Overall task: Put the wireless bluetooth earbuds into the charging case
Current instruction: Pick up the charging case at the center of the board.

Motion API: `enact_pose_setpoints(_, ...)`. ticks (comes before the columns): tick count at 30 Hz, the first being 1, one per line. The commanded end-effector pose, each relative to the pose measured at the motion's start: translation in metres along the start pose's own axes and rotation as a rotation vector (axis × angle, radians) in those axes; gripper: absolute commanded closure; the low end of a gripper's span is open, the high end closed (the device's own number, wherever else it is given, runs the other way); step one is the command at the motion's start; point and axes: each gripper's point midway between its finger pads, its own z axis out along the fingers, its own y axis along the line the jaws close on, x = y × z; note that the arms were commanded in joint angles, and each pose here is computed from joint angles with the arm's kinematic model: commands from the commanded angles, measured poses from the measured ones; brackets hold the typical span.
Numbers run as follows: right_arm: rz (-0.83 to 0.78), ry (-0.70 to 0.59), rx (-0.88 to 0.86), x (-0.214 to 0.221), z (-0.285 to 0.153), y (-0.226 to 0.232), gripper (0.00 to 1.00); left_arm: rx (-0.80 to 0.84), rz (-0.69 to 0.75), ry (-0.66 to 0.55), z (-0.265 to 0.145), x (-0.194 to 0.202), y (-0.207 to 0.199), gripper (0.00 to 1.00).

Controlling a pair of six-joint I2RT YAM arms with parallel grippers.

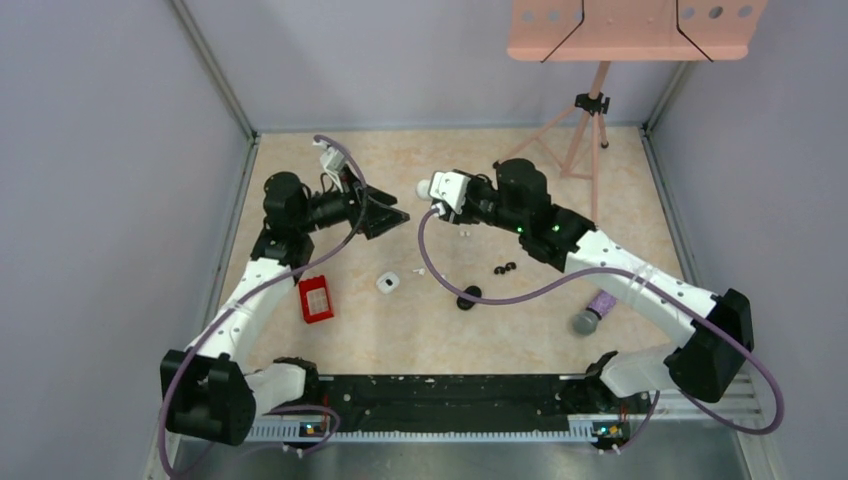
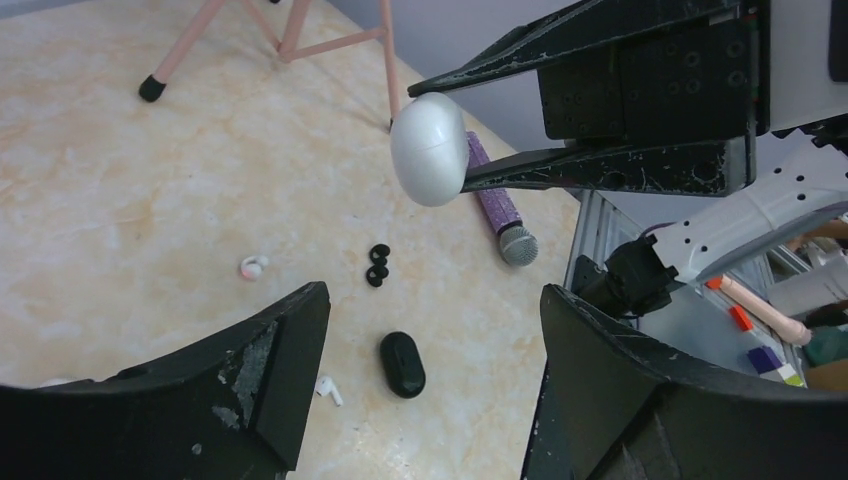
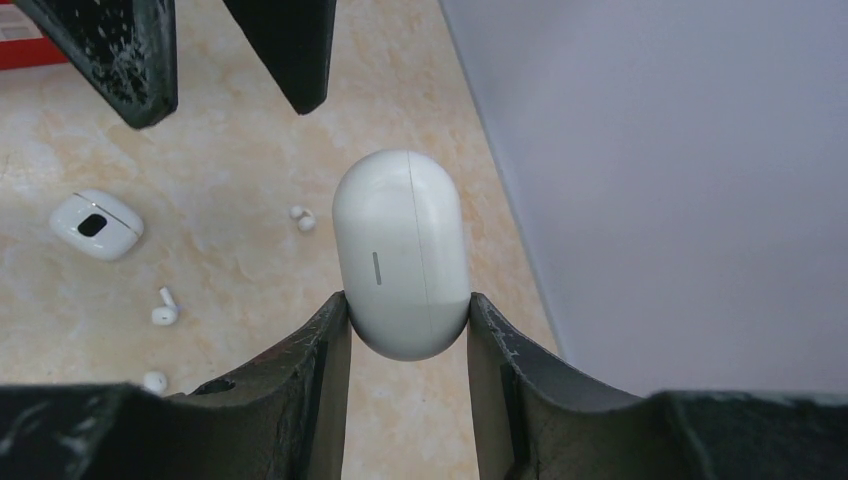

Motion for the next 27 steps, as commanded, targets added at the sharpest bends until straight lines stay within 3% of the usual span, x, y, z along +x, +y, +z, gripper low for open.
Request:
enact_pose_setpoints(1,0.018,-0.040,0.082,-0.020,-0.004,-0.017,0.74,0.118,0.041,-0.022,0.014,-0.009,-0.021,0.19)
enact_pose_setpoints(13,-0.043,-0.088,0.061,-0.034,-0.008,0.002,0.74,0.151,0.004,-0.014,0.033,-0.022,-0.025,0.22)
enact_pose_setpoints(21,-0.040,-0.127,0.104,-0.046,-0.009,-0.004,0.75,0.189,0.006,0.015,0.039,-0.019,-0.029,0.34)
enact_pose_setpoints(27,-0.041,-0.129,0.105,-0.046,-0.008,-0.003,0.75,0.191,0.003,0.016,0.042,-0.019,-0.027,0.49)
